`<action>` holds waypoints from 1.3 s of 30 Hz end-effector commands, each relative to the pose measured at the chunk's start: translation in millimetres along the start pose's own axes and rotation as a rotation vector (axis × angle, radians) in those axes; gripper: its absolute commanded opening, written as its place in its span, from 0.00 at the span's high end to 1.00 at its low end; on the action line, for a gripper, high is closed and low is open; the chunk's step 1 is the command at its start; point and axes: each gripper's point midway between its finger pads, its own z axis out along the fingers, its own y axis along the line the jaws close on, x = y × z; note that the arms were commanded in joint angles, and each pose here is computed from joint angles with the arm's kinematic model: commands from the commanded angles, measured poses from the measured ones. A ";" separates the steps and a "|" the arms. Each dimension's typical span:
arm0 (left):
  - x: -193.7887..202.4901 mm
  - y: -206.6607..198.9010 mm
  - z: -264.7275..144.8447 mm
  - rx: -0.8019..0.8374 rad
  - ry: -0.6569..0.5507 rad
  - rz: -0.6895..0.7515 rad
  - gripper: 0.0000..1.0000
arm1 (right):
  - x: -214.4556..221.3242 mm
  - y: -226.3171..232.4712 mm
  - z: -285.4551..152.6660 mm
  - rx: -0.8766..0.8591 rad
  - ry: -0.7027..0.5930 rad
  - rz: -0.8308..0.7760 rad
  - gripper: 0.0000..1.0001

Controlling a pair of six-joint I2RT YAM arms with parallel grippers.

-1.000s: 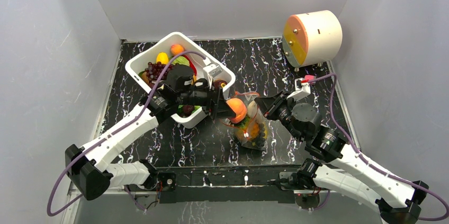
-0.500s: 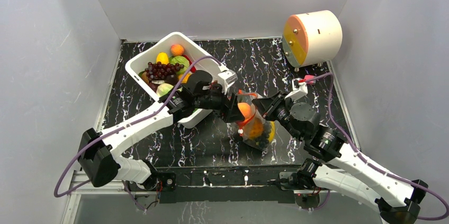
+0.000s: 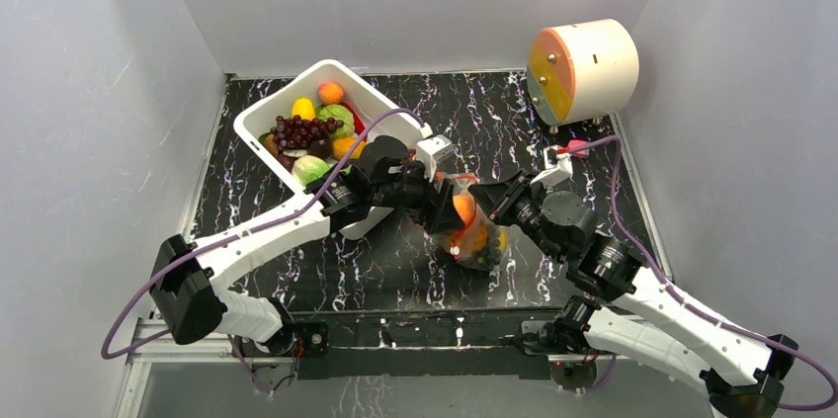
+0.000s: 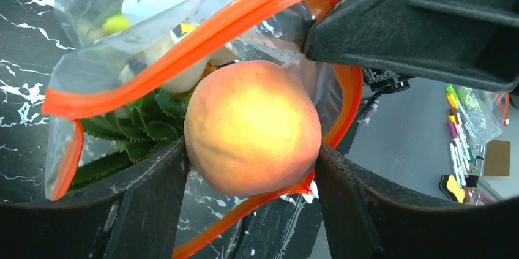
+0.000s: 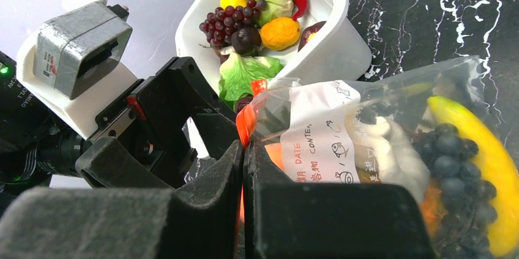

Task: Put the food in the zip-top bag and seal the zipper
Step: Place the fake fruit in the zipper food storage bag.

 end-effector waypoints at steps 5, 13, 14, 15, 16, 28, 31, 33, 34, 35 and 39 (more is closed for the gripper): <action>-28.8 -15.3 -15.9 -0.012 -0.067 0.051 0.26 | -34.8 34.7 -6.8 -0.130 -0.123 0.083 1.00; -38.0 -23.0 -29.4 -0.011 -0.113 0.048 0.13 | -35.8 36.4 -6.3 -0.138 -0.127 0.084 1.00; -37.5 -22.2 -30.1 -0.017 -0.112 0.049 0.12 | -35.9 37.1 -6.5 -0.139 -0.126 0.083 1.00; -36.6 -21.4 -30.8 -0.021 -0.111 0.051 0.11 | -36.9 37.7 -6.8 -0.140 -0.128 0.082 1.00; -36.0 -20.6 -31.3 -0.026 -0.109 0.052 0.09 | -37.4 38.1 -7.0 -0.141 -0.129 0.082 1.00; -40.8 -18.3 -44.5 -0.078 -0.109 0.063 0.02 | -36.1 37.8 -5.9 -0.141 -0.126 0.084 1.00; -39.8 -17.2 -46.6 -0.090 -0.103 0.066 0.02 | -35.5 37.8 -5.6 -0.142 -0.125 0.083 1.00; -39.5 -15.0 -48.7 -0.106 -0.100 0.068 0.02 | -35.4 37.9 -5.8 -0.142 -0.125 0.084 1.00; -39.7 -13.8 -50.2 -0.117 -0.100 0.070 0.02 | -36.2 37.8 -5.9 -0.141 -0.127 0.083 1.00; -39.7 -11.9 -51.8 -0.130 -0.101 0.072 0.03 | -36.6 38.0 -6.0 -0.141 -0.128 0.084 1.00; -37.1 -8.4 -57.6 -0.154 -0.095 0.098 0.08 | -37.2 38.3 -5.6 -0.139 -0.128 0.076 1.00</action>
